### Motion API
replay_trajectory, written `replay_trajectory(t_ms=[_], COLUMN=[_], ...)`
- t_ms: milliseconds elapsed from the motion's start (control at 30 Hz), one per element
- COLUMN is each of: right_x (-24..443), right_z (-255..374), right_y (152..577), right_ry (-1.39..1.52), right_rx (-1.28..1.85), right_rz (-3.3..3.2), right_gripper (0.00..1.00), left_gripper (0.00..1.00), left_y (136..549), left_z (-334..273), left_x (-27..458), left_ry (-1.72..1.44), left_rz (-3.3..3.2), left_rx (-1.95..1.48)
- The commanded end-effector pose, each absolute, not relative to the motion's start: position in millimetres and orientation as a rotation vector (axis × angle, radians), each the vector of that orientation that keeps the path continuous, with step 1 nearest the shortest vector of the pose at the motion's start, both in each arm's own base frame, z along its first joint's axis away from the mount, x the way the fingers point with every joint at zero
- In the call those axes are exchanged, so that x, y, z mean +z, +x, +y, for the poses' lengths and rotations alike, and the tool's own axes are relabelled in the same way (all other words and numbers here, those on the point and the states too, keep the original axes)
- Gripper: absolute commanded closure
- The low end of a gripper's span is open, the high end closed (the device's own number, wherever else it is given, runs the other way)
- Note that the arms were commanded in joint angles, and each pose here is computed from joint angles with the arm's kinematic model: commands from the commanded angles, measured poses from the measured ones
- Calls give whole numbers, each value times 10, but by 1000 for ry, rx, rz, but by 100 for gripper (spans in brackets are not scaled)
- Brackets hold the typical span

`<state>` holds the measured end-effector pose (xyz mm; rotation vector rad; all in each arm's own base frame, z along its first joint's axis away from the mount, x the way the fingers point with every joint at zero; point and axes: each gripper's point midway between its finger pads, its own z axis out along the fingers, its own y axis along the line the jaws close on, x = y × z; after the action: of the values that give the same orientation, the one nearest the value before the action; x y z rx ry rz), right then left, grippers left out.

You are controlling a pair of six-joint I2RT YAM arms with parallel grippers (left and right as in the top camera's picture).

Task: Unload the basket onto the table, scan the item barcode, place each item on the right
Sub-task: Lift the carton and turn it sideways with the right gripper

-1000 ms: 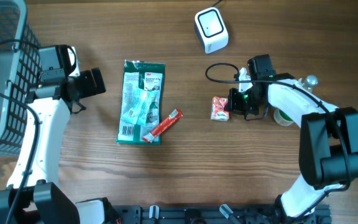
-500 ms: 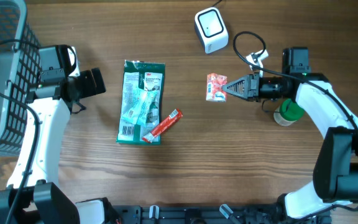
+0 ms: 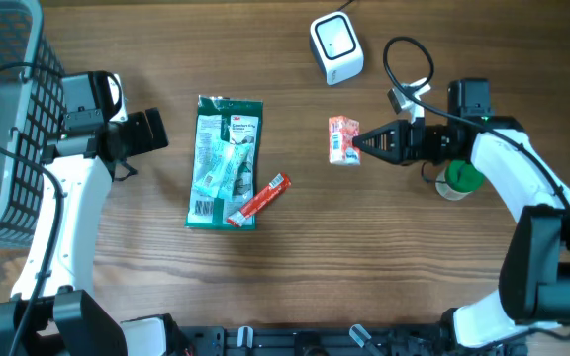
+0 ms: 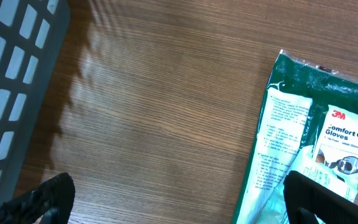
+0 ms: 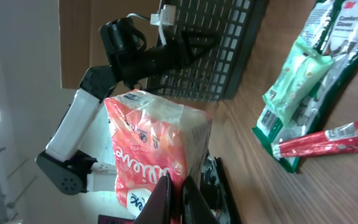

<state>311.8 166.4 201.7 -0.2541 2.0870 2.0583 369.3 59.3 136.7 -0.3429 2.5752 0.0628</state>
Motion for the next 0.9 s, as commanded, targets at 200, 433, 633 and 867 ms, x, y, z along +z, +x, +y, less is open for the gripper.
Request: replay_trajectory(t_ms=[200,433,633,867], right_x=[2695,2864,2967,2265], right_z=[1676,1678,1680,1523], right_y=[2809,2667,2577,2965], right_ry=[-469,-438,-466,-304], right_rx=[2006,2029,2009,1474], right_rz=[1908,1931,1914,2281], right_gripper=[96,96,96,96], left_gripper=[0,0,0,0], left_y=[3705,3705,3705,3705], left_z=[626,626,626,626], left_x=[1375,1375,1375,1375], left_ry=[-332,-332,-332,-332], left_rz=[2573,2573,2573,2573], left_rx=[82,82,82,82])
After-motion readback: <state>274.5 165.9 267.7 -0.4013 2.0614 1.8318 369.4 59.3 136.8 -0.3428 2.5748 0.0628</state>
